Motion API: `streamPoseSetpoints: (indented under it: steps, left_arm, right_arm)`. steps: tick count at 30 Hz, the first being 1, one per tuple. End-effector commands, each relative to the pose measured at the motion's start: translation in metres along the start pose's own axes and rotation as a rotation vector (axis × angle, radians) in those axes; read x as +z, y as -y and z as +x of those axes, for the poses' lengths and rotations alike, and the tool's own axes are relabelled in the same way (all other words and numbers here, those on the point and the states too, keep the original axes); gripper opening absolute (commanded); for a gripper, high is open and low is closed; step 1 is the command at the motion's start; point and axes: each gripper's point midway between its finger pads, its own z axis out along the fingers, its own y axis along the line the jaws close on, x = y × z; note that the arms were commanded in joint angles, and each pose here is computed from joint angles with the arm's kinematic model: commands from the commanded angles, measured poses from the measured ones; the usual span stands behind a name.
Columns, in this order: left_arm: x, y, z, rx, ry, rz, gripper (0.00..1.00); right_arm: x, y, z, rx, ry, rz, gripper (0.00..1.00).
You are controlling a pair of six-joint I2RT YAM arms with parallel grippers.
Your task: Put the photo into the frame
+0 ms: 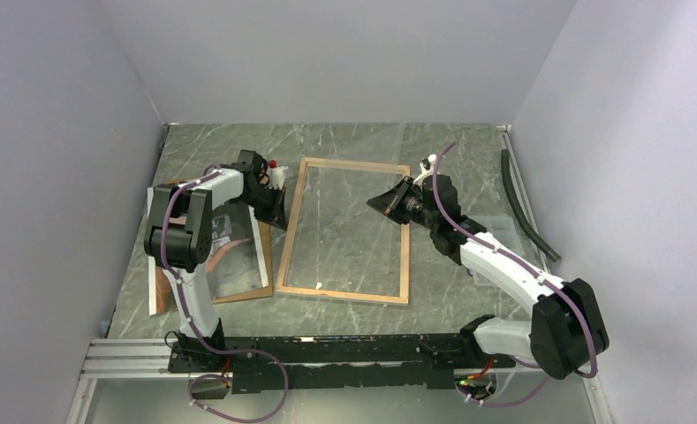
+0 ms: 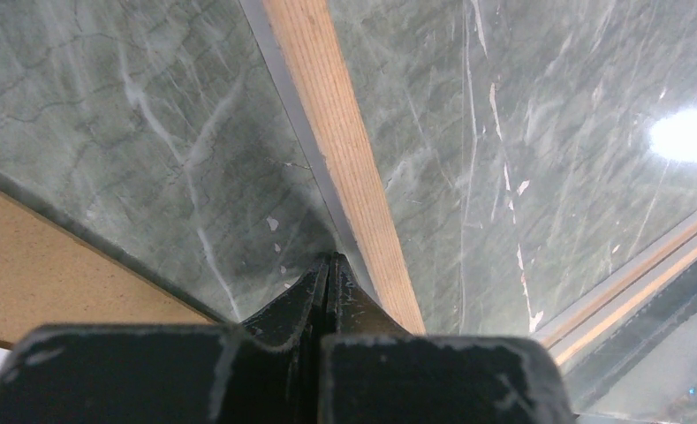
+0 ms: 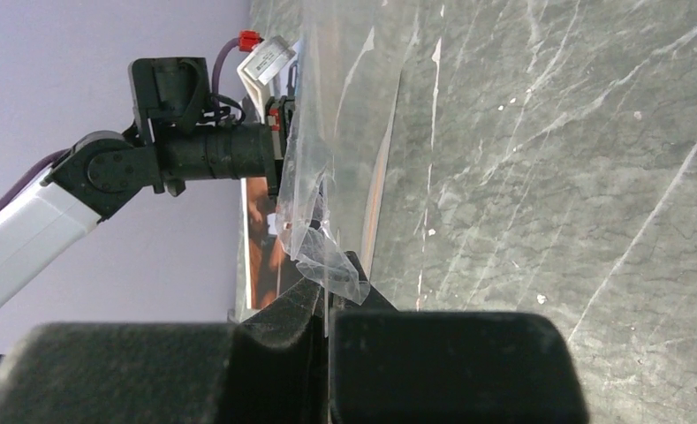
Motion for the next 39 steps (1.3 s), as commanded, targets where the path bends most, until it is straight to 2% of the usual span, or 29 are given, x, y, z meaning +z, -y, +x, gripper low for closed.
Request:
streamPoseSetpoints:
  steps: [1,39]
  left_arm:
    - [0.004,-0.008,0.014,0.011,-0.034,-0.047,0.03]
    - [0.004,-0.008,0.015,0.013,-0.037,-0.048,0.03]
  right_arm:
    - [-0.002,-0.035,-0.018,0.005,0.054,-0.117,0.0]
    - [0.013,-0.017,-0.002,0.021,0.002,-0.086,0.0]
